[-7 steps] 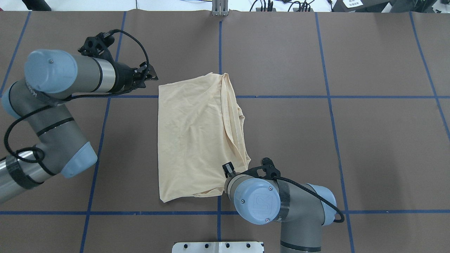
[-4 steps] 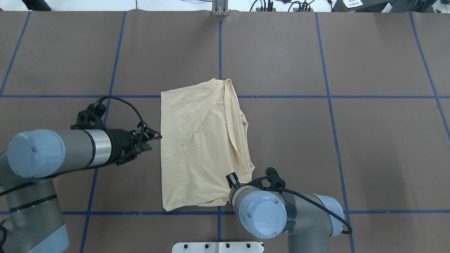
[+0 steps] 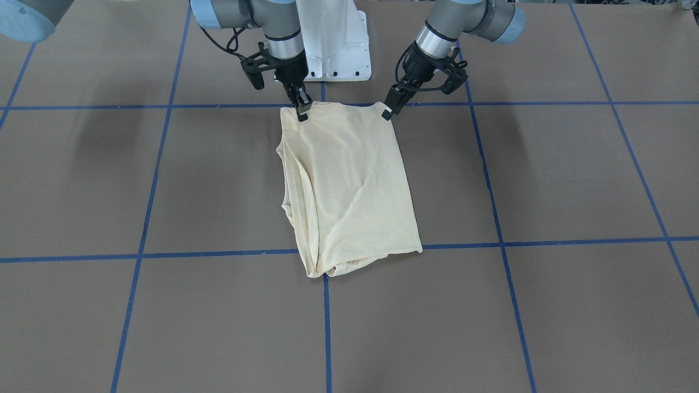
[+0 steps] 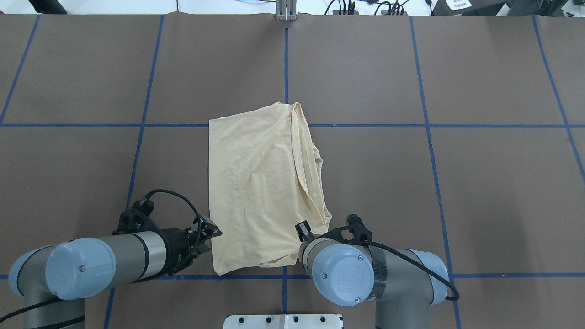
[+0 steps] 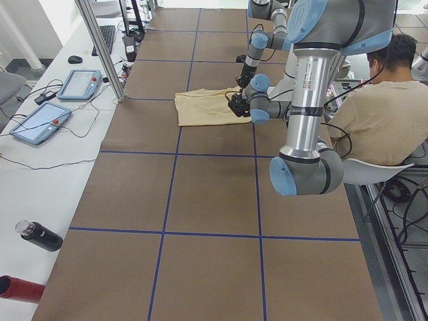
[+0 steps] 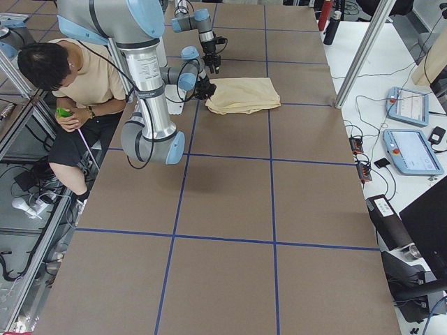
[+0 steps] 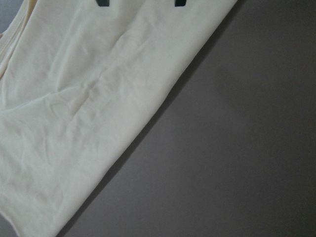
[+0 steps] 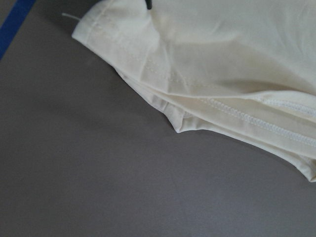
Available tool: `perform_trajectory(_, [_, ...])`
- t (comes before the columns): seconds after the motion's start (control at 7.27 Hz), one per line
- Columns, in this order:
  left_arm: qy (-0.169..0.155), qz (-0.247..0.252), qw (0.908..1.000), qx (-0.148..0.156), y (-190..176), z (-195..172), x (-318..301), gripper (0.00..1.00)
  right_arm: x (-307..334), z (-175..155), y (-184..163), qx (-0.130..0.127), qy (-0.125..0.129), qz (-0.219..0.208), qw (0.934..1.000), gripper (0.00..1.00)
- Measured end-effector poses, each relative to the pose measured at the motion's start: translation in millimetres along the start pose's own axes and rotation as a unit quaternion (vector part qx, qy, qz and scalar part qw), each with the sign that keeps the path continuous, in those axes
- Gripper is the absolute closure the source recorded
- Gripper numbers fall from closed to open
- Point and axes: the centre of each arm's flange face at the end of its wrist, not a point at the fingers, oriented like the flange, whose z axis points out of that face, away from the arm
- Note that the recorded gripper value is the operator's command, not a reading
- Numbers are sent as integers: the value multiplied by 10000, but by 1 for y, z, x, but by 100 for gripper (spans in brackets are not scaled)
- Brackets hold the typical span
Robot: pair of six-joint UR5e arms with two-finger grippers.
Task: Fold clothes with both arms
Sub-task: 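Move the left gripper down to the other near corner and grasp it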
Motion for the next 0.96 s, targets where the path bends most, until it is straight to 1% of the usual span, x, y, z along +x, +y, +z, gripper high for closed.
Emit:
perform_trajectory(0.28, [-178, 36, 9998, -116, 20, 10, -20, 45, 0, 0, -1, -1, -1, -18, 10000, 100])
perform_trajectory(0.55, [-310, 56, 9994, -169, 31, 19, -33, 46, -1, -2, -1, -11, -7, -18, 10000, 100])
perform_trajectory(0.69, [-336, 61, 9993, -174, 33, 21, -35, 53, -1, -2, -1, -14, -8, -21, 10000, 100])
perform_trajectory(0.96, [-348, 64, 9992, -168, 34, 23, -36, 69, -1, -4, -1, -23, -20, -22, 10000, 100])
